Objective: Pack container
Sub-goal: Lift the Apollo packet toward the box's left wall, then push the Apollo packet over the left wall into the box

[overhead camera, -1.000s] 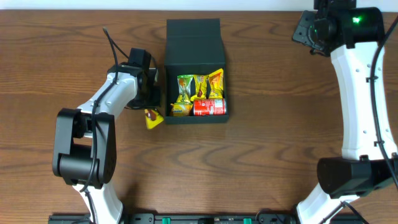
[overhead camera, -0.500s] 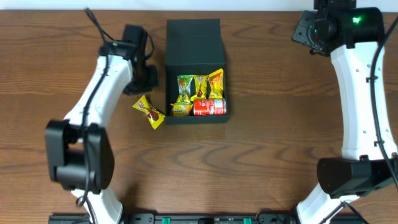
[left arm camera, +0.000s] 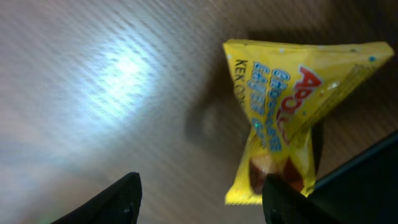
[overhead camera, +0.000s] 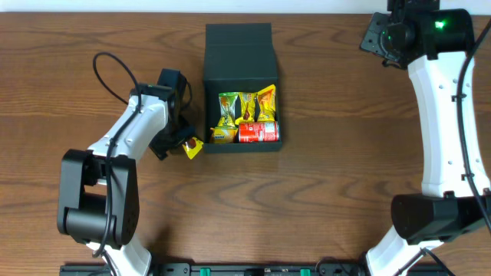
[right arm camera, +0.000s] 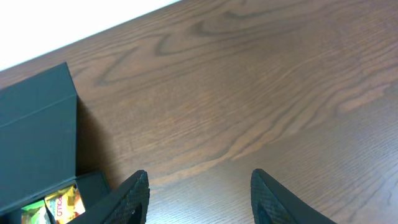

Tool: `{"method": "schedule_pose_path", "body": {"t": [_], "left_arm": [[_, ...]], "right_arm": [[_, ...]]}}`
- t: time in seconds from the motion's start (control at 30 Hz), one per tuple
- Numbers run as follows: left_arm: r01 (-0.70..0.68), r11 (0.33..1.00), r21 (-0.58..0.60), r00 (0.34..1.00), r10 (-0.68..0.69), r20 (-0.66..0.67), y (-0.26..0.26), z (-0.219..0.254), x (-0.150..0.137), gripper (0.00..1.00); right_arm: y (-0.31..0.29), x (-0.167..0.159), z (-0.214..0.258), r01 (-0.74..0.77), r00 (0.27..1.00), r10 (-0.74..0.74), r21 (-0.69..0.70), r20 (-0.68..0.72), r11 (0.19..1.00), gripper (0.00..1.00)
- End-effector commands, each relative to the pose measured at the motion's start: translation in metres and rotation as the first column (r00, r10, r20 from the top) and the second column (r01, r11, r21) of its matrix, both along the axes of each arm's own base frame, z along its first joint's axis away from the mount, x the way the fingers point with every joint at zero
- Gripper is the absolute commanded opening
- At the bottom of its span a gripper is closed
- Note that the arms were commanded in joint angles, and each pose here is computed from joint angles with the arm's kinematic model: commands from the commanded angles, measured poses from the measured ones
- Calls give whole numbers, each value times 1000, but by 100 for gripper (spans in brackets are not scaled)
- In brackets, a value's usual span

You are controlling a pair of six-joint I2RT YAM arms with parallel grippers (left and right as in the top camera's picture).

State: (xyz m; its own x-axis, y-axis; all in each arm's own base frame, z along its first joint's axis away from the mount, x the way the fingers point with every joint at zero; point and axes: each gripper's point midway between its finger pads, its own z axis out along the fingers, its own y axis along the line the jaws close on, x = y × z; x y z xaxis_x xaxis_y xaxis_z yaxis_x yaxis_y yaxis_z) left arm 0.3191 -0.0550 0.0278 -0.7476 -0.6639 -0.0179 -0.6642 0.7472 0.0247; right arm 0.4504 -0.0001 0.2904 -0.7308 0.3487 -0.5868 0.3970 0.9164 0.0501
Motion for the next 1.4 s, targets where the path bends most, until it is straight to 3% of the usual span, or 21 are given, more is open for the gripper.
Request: {"method": "schedule_pose_path", "body": {"t": [0.0,0.1,0.23,0.33,0.5,0.57,0.63,0.73,1.0,1.27,1.37], "left_arm": [[-48,998,-37,999,49,18,-8,-6,2,63],[-42,997,-69,996,47,69,-14,-5,16,63],[28,983,-179,995,-10,100,-34,-2,24,46],[30,980,-198,995,-10,102,-37,-1,24,45],[149,964,-220,979,-113,168,-45,14,34,28],[208,966,-152,955,-167,243,-37,33,47,31],[252,968,-21,921,-233,312,-20,53,60,49],[367,929,49,876,-363,317,-16,56,62,56],[602,796,56,763,-595,253,-34,24,61,60],[630,775,36,752,-622,218,-35,5,60,59],[631,775,26,757,-622,200,-35,-4,59,47]], "right_arm": [[-1,-1,-1,-19,1000,19,-18,-12,1000,53],[-1,-1,-2,-25,1000,25,-20,-14,999,53],[1,-1,-2,-37,999,36,-17,-17,999,53],[1,-1,-2,-37,999,37,-16,-16,999,53],[1,-1,-2,-37,999,37,-16,-16,999,55],[1,-1,-2,-38,999,38,-15,-15,999,55],[3,0,-2,-43,999,43,-6,-11,999,55],[3,1,-1,-44,999,44,-4,-9,999,55],[7,1,-2,-57,998,57,16,-9,998,54],[7,1,-2,-57,998,57,15,-8,998,54],[7,1,-2,-57,998,57,16,-7,998,54]]}}
